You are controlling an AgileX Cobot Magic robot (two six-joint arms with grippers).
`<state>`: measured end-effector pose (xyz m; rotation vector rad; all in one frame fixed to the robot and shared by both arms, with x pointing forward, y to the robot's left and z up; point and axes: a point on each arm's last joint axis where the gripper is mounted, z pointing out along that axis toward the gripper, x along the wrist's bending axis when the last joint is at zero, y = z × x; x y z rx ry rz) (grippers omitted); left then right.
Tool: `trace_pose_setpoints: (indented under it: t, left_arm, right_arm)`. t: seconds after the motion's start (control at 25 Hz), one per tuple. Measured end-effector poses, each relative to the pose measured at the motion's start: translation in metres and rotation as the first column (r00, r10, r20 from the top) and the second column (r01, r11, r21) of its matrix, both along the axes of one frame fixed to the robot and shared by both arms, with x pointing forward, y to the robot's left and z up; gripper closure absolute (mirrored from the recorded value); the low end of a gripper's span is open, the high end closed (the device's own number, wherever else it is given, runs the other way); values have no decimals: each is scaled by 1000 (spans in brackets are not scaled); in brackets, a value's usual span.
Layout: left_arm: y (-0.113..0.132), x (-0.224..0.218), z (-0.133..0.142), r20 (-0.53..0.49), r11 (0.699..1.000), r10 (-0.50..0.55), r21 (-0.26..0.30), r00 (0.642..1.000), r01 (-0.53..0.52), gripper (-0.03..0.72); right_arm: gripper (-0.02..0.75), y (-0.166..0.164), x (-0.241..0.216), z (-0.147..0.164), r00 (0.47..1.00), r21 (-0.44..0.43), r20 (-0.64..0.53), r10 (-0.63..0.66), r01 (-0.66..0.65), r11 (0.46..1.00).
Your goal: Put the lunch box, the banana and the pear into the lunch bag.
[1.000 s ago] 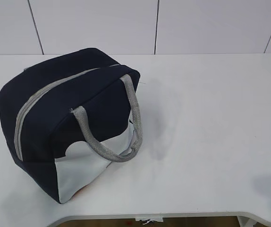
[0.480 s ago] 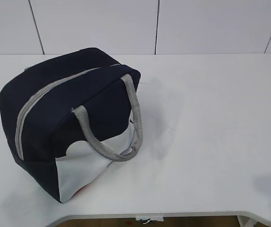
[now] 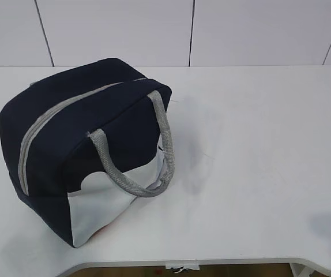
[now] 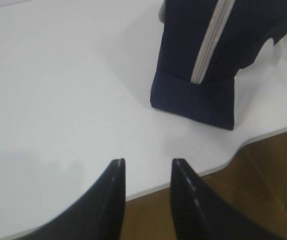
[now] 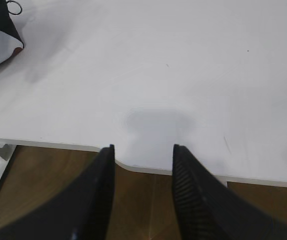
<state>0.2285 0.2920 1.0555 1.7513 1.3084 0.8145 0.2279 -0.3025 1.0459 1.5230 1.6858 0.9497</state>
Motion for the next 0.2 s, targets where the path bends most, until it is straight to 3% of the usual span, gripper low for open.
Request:
trace_pose_setpoints:
  t: [0.2]
  left_arm:
    - [0, 0, 0, 0, 1000, 0, 0, 1000, 0, 451]
  right_arm:
    - [428, 0, 0, 0, 1000, 0, 0, 0, 0, 1000]
